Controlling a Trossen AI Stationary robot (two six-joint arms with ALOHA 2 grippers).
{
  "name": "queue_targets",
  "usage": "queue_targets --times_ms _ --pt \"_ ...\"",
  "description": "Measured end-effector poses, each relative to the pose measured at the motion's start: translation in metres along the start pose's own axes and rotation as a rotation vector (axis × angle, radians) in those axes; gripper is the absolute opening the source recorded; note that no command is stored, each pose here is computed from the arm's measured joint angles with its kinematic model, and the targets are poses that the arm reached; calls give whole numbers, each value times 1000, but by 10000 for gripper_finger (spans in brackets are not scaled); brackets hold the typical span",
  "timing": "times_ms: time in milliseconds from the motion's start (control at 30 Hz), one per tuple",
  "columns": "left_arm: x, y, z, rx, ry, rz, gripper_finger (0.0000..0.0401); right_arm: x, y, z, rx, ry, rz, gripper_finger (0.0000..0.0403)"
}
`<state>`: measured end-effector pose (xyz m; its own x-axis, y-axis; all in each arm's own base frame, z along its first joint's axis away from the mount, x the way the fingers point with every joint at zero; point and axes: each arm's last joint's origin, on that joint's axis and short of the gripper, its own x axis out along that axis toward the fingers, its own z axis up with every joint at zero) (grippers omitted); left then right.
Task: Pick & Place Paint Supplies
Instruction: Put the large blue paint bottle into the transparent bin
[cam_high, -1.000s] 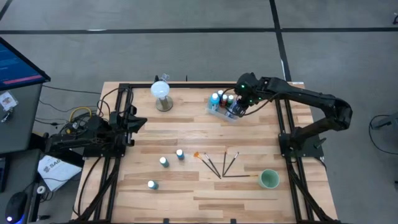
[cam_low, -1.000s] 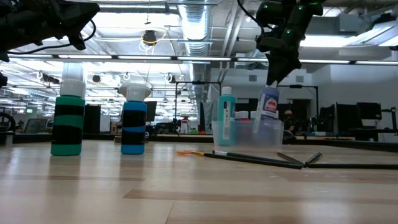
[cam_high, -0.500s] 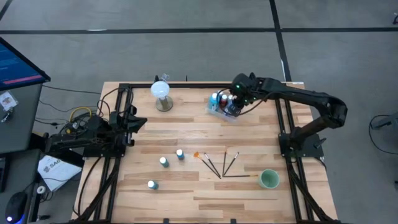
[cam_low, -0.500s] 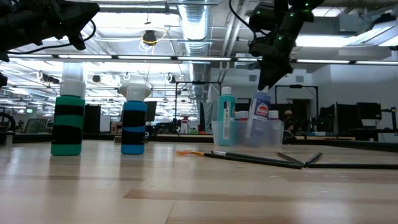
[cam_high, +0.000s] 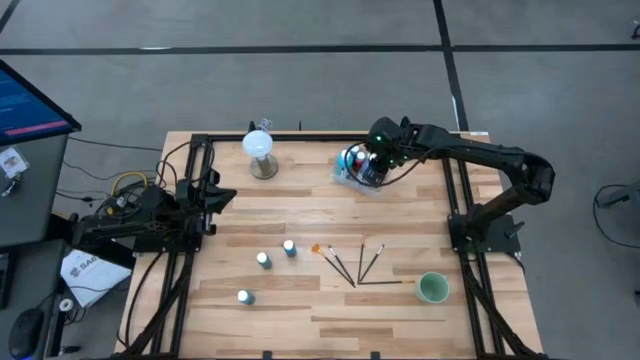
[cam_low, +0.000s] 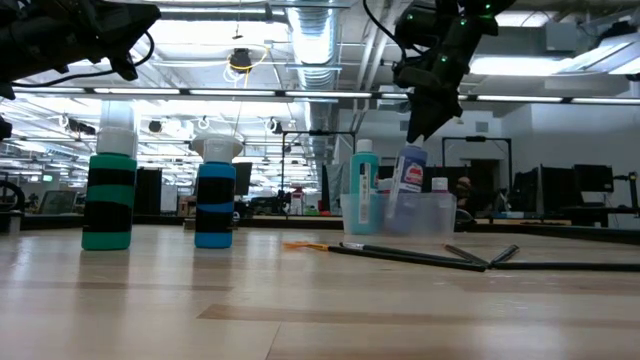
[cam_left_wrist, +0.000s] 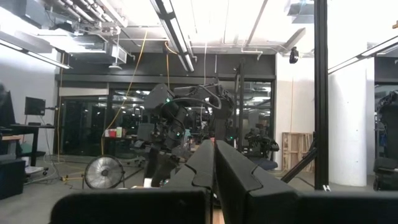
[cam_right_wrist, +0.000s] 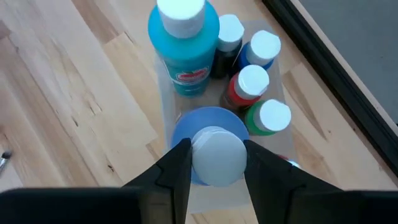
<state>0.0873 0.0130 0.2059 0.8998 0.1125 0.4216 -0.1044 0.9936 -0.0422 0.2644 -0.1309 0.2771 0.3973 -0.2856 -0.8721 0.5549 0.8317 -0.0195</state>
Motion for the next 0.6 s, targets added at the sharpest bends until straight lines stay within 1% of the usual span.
queue_targets --times_ms 133,333,600 --pt "0 0 0 0 0 0 2 0 0 3 -3 -27 3 122" --pt "0 0 0 0 0 0 2 -1 1 5 0 -55 6 149" --pt "0 0 0 0 0 0 2 -2 1 7 0 -68 8 165"
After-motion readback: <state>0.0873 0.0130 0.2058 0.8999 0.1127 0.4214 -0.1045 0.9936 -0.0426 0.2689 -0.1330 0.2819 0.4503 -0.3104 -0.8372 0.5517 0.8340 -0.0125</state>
